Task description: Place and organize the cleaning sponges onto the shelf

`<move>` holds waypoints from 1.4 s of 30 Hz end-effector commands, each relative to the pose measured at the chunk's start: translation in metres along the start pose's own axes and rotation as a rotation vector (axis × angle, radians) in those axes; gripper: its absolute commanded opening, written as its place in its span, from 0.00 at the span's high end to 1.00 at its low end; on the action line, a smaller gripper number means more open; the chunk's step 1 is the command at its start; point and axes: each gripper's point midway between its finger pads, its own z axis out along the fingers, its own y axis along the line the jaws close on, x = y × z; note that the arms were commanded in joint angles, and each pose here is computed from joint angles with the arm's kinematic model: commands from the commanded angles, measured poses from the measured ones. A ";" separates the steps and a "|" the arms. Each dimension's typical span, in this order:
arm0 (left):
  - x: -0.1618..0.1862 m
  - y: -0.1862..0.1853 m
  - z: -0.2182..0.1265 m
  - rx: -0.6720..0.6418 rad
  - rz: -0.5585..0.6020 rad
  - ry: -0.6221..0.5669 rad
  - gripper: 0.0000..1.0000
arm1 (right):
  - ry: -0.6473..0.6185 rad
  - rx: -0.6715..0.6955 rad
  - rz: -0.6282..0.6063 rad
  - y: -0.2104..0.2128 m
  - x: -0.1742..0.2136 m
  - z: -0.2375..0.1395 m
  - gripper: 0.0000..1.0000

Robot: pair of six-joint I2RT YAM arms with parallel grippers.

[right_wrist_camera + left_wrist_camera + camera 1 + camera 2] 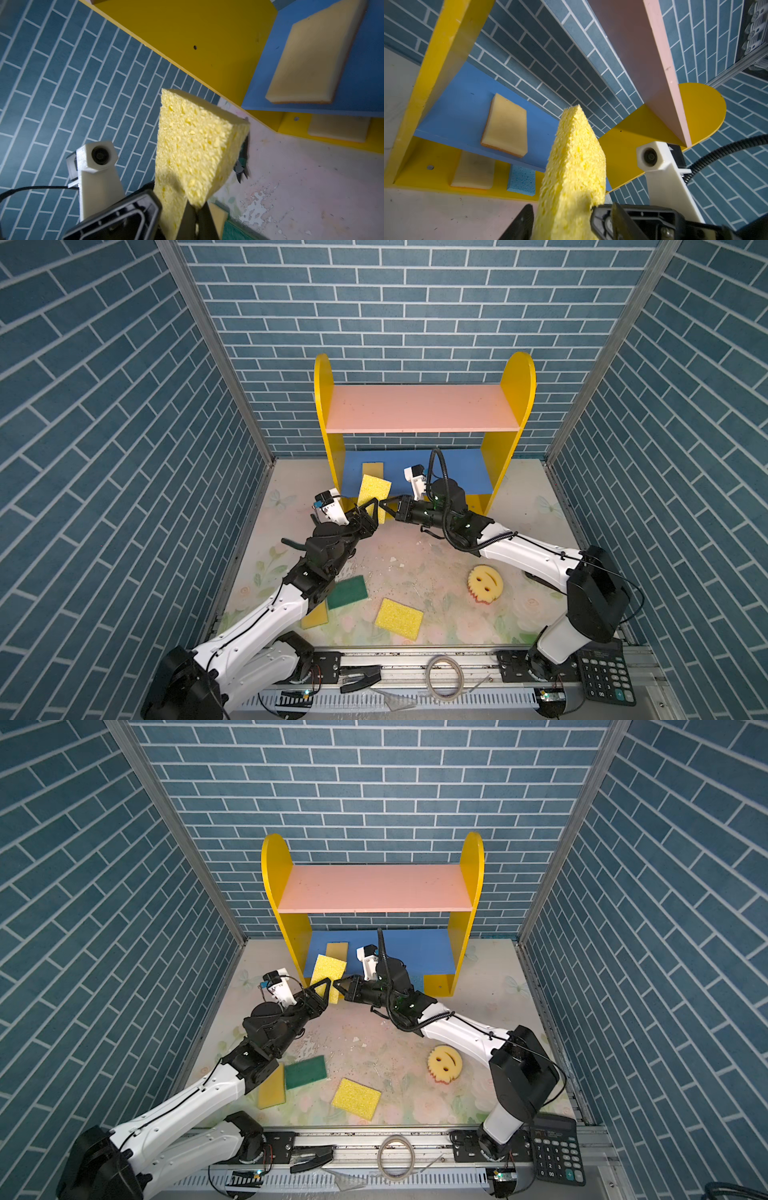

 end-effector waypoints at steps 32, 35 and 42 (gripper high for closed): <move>-0.006 0.043 -0.042 -0.240 0.124 0.017 0.32 | -0.062 0.731 -0.577 -0.107 -0.096 -0.018 1.00; -0.004 0.044 -0.042 -0.242 0.127 0.023 0.32 | -0.060 0.752 -0.564 -0.122 -0.100 -0.013 1.00; -0.003 0.048 -0.043 -0.258 0.133 0.028 0.32 | -0.075 0.766 -0.488 -0.156 -0.107 -0.006 1.00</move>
